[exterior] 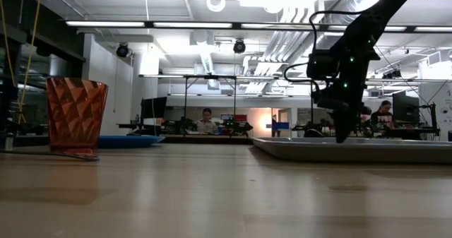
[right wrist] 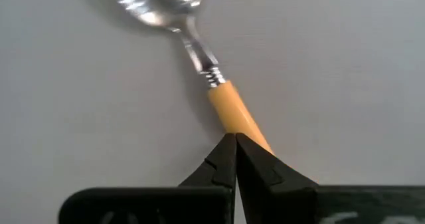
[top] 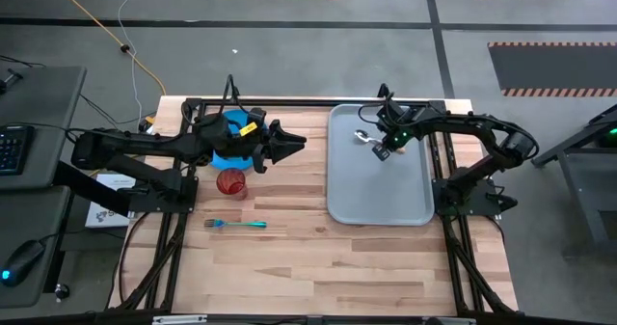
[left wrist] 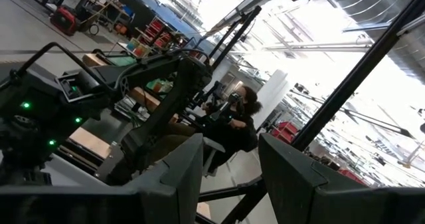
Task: Pick and place plate/cup/fork/spoon on tray
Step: Put the yellow spoon on the gray serving tray, then put the blue plate to the left of the yellow spoon on the gray serving tray
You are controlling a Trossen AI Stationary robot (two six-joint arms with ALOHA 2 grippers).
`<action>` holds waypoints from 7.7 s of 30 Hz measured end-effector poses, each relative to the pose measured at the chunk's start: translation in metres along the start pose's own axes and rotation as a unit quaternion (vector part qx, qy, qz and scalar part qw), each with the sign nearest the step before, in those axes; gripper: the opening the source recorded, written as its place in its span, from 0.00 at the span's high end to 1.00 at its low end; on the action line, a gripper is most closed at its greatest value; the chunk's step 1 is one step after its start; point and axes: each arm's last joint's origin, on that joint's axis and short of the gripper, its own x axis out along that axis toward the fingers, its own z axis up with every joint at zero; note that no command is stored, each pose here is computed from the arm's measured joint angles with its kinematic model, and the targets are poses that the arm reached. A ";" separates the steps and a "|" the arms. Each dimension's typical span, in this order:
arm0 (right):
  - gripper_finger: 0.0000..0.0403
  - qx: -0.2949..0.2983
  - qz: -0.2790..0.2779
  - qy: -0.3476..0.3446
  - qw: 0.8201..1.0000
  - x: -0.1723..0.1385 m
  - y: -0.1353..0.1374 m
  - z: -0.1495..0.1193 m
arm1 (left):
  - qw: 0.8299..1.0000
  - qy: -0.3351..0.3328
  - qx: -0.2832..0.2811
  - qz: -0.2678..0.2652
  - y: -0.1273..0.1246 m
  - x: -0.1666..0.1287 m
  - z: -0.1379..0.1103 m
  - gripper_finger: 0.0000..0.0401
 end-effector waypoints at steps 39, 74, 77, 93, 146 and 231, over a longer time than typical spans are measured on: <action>1.00 0.120 0.066 -0.012 0.991 0.020 -0.012 0.013 | 1.000 -0.001 0.001 0.003 0.001 0.000 0.001 0.66; 1.00 0.166 0.011 -0.096 0.981 0.020 -0.017 0.027 | 1.000 0.001 0.001 0.000 0.001 0.000 0.001 0.66; 1.00 0.182 0.015 -0.104 0.978 0.020 -0.016 0.028 | 1.000 0.002 0.001 -0.001 0.001 0.000 0.001 0.66; 1.00 0.142 0.076 -0.059 0.985 0.018 0.023 0.018 | 1.000 0.014 -0.017 -0.017 0.000 0.000 0.000 0.66; 1.00 -0.022 0.071 0.028 0.997 -0.013 0.006 -0.010 | 0.999 0.008 -0.036 -0.010 0.003 -0.001 0.003 0.66; 0.47 0.222 0.360 -0.216 0.880 -0.008 0.221 0.170 | 0.971 -0.042 0.095 0.216 0.004 -0.129 0.077 0.66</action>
